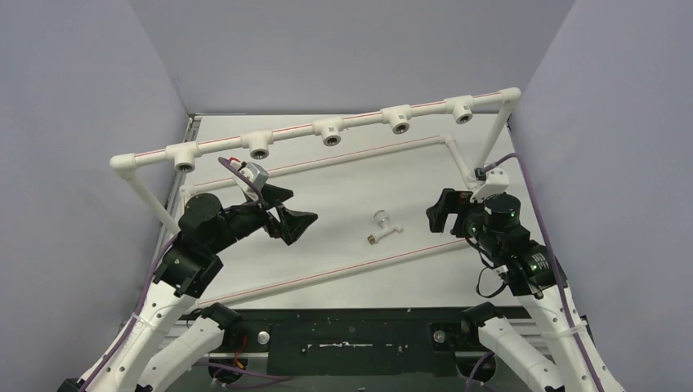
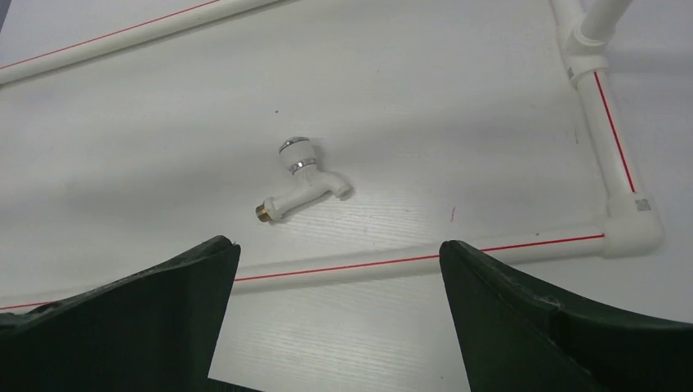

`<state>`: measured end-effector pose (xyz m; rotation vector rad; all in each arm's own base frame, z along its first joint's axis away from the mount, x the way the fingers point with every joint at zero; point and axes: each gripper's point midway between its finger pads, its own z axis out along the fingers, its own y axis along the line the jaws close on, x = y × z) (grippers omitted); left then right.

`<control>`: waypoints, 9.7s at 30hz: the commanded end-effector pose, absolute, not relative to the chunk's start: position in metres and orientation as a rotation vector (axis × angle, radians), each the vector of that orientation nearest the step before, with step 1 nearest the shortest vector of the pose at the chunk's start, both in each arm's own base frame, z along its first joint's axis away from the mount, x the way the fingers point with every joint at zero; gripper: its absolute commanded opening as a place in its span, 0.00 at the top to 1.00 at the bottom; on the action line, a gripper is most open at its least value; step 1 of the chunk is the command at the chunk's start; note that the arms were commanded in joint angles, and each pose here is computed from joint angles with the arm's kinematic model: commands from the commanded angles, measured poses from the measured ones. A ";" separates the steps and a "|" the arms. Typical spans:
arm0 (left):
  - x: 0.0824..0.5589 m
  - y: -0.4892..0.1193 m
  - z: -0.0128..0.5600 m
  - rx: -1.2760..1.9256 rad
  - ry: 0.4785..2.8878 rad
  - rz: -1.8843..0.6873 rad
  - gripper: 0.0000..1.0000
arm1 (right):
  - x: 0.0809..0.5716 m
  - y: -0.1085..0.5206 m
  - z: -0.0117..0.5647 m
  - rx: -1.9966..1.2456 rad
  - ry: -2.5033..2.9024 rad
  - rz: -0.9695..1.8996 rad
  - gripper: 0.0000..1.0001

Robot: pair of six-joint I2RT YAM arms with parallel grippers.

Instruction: Install the water faucets

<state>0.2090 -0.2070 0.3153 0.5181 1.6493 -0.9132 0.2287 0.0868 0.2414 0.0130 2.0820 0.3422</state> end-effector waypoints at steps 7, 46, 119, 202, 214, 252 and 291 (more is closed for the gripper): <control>0.203 -0.209 0.328 0.518 1.606 -0.947 0.04 | 0.221 0.114 0.252 -0.133 2.079 0.488 0.00; 0.201 -0.208 0.329 0.488 1.597 -0.927 0.04 | 0.295 0.199 0.145 -0.269 1.896 0.427 0.10; 0.165 -0.206 0.298 0.355 1.802 -1.112 0.03 | 0.280 0.251 0.143 -0.179 1.926 0.652 1.00; 0.142 -0.242 0.243 0.235 1.957 -1.533 1.00 | 0.172 0.325 0.252 0.054 1.801 0.892 0.18; 0.135 -0.241 0.255 0.314 1.896 -1.545 1.00 | 0.160 0.289 0.279 -0.362 1.710 1.210 0.11; 0.100 -0.247 0.325 0.489 1.535 -1.858 1.00 | 0.110 0.314 0.338 -0.782 1.439 1.741 0.50; 0.137 -0.240 0.315 0.396 1.780 -1.509 0.20 | 0.118 0.294 0.348 -0.753 1.453 1.522 1.00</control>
